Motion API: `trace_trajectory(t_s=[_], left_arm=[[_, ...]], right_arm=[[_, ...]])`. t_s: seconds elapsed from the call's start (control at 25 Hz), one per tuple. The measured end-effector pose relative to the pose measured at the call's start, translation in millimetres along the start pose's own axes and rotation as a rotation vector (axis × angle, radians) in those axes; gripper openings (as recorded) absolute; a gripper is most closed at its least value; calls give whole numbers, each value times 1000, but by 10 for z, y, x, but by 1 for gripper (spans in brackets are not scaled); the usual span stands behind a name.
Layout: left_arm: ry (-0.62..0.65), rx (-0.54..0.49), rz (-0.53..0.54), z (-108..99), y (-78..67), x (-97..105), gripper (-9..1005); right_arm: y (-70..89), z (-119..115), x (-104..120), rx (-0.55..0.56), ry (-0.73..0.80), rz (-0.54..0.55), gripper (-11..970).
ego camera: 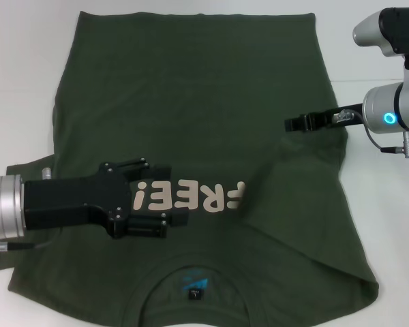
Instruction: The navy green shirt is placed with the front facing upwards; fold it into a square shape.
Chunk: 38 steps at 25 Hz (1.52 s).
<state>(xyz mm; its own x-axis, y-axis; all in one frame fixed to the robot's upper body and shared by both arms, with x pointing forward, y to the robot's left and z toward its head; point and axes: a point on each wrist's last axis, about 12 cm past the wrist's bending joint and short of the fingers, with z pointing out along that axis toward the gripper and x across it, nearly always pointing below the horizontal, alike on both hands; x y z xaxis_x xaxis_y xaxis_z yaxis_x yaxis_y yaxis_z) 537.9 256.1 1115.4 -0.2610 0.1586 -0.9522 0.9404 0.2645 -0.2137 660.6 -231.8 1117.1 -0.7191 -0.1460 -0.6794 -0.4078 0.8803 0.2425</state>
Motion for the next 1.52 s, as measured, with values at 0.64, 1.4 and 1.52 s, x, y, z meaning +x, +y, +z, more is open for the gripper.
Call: trace_trajectory(t_s=[0.64,1.4,1.52], left_arm=[[-66,-95,-53,-91,75,-4,934],[-44,-371,-479,-796,73,140,935],[22,-425,-552,-903,55,131,935]], right_arm=[[-163,-452,394,-184,-230,-257,696],[81,-1120,1233,-657,-276,-604,945],[109,-1073,1186,-657,-223,-626,945]])
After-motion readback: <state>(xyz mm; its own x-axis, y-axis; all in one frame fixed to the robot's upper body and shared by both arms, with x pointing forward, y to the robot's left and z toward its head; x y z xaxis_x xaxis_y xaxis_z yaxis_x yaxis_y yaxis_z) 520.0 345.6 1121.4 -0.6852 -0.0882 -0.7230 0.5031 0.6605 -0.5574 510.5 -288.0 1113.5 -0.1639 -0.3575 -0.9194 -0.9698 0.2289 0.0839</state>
